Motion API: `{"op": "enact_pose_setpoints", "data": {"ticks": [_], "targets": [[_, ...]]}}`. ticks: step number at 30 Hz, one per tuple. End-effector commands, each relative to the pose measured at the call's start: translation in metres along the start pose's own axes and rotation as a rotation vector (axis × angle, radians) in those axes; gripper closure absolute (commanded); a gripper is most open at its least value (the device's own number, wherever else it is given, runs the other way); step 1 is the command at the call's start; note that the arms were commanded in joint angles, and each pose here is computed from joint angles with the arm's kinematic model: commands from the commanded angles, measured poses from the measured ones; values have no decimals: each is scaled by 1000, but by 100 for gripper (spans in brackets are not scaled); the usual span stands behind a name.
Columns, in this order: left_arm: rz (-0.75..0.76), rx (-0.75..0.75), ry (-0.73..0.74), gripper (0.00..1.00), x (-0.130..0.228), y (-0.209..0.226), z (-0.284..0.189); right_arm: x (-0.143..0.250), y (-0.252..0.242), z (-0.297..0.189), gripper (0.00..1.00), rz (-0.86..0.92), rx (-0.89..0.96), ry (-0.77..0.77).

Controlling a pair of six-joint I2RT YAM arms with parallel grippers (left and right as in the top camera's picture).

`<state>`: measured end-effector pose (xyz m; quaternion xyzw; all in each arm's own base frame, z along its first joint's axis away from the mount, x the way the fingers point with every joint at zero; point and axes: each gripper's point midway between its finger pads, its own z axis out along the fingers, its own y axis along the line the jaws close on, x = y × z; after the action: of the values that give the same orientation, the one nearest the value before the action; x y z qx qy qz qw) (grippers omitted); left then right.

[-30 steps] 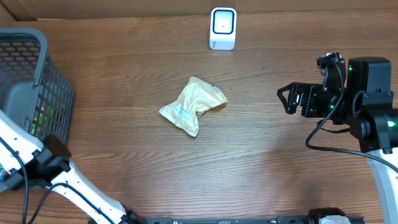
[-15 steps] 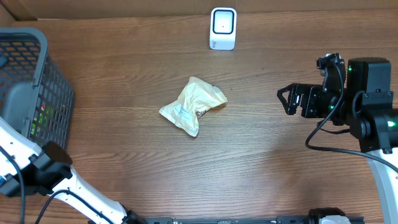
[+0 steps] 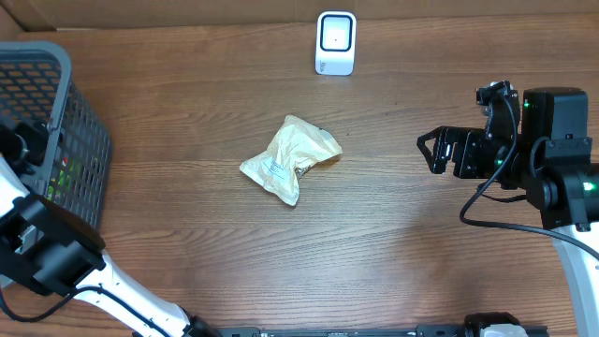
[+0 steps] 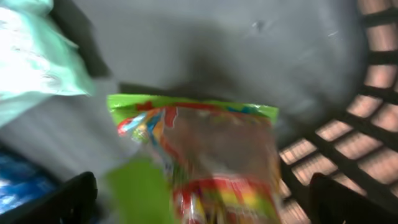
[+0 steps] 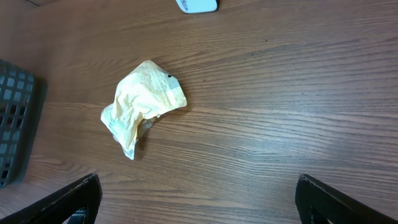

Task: Scan the item barcode
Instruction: 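Grasp the colourful gummy candy bag in the basket with the left gripper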

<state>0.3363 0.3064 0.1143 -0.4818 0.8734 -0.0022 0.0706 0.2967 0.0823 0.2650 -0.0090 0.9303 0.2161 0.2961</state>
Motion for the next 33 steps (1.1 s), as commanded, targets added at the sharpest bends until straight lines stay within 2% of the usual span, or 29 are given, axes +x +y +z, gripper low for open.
{"op": "enact_pose_setpoints", "data": {"ticks": [1,6,7,8,9,10,11,13,14,21,28,33], "targets": [[-27,31,60,0,14,-2,34,-8,8,-5,0,-16,-22,-23],[-29,55,81,0,27,-2,70,-7,10,-5,0,-16,-32,-20],[-29,54,84,2,29,-1,74,-7,10,-5,0,-16,-32,-20],[-29,53,86,9,30,-1,77,-7,10,-5,0,-16,-32,-21],[-29,53,88,19,31,0,78,-7,10,-5,0,-16,-33,-21],[-32,54,88,47,31,0,78,-7,10,-5,0,-17,-33,-22],[-33,56,87,57,30,1,78,-7,10,-5,0,-17,-33,-22],[-36,73,82,89,28,-1,73,-7,10,-5,0,-17,-32,-22],[-37,80,80,96,26,-2,70,-8,10,-5,0,-17,-32,-22],[-27,186,9,96,-4,-20,14,-8,10,-5,0,-17,-32,-22],[11,254,-210,96,-41,-37,-106,-8,10,-5,0,-17,-32,-23],[102,339,-363,96,-31,-55,-194,-8,10,-5,0,-18,-33,-26]]}}
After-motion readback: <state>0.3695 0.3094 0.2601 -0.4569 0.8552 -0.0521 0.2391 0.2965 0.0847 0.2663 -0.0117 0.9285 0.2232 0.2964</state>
